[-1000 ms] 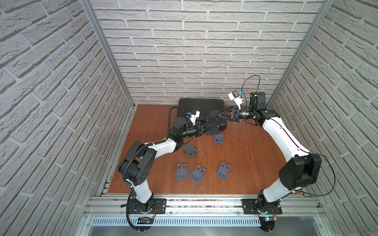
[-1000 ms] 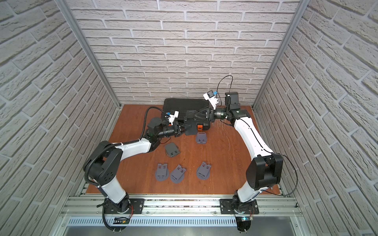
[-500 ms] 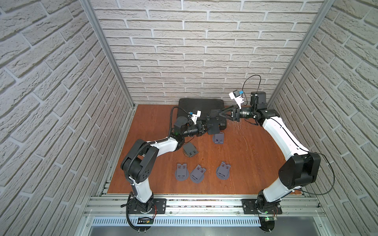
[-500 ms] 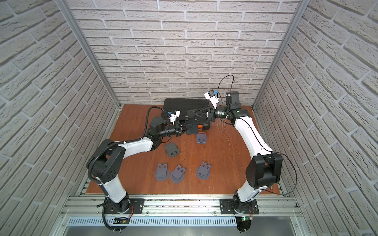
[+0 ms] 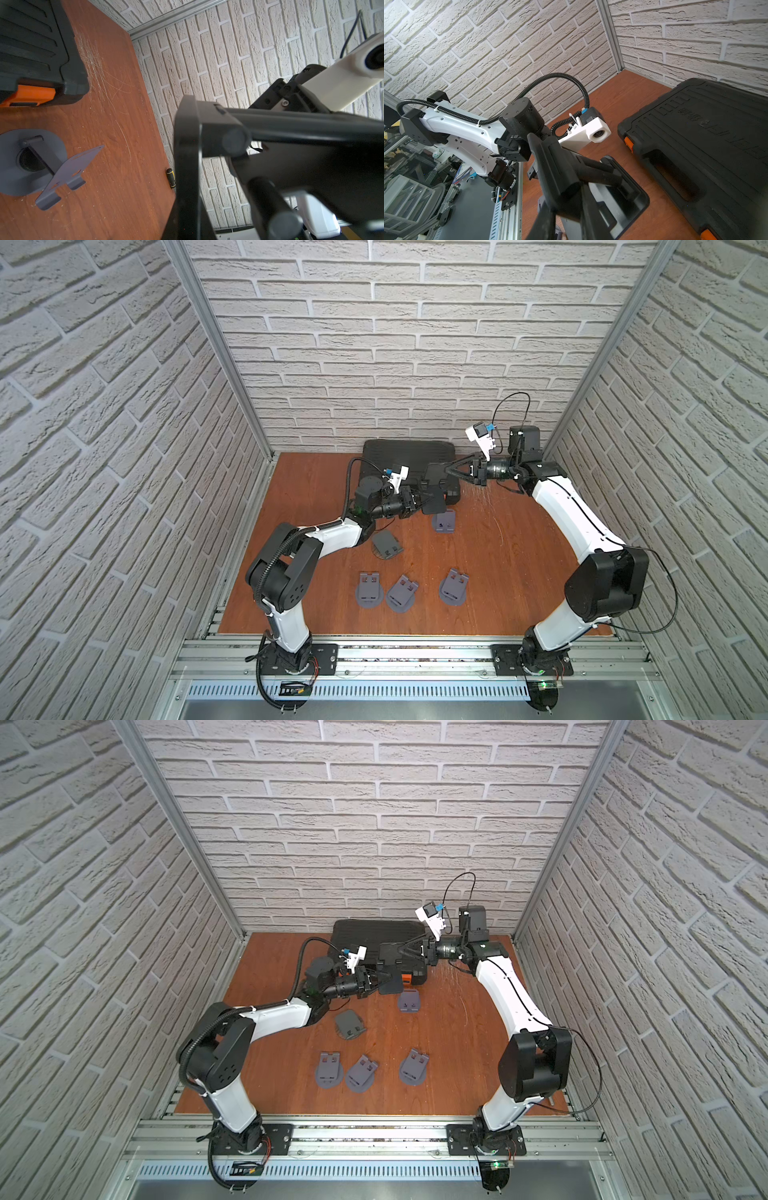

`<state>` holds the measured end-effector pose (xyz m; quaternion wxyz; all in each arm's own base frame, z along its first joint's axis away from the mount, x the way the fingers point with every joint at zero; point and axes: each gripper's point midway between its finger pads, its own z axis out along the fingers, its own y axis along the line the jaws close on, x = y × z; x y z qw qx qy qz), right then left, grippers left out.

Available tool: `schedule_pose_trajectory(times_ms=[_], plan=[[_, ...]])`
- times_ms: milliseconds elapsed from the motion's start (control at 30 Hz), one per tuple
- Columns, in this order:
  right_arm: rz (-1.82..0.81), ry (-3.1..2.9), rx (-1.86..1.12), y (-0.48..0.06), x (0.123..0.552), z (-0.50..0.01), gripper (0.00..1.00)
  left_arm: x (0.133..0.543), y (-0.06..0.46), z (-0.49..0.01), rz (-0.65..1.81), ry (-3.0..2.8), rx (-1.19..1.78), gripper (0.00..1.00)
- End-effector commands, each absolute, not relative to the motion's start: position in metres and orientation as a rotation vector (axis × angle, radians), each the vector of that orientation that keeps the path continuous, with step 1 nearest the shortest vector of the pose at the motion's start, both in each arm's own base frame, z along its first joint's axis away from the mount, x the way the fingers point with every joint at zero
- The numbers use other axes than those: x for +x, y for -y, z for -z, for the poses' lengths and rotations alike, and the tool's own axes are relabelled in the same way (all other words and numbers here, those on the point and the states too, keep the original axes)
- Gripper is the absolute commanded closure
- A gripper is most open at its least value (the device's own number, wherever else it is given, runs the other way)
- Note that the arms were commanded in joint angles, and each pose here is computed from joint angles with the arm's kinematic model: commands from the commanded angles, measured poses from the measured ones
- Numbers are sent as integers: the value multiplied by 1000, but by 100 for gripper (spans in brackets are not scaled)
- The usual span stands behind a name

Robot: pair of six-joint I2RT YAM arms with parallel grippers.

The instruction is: Open the phone stand

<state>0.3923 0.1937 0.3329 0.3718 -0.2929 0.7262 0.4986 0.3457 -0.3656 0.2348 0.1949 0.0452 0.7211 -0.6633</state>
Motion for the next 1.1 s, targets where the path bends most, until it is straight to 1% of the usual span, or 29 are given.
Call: schedule_pose_trajectory(times_ms=[0,367,1067], plan=[[-1407,-1878,-750,-206,379,-334,84,337,377,-260,1806,-1896,348,100],[-1451,-1949,-700,-211,368,-315,85,357,367,-256,1624,-1872,343,100],[-1520,-2057,-729,-234,340,-272,88,380,354,-274,1581,-1785,328,100]])
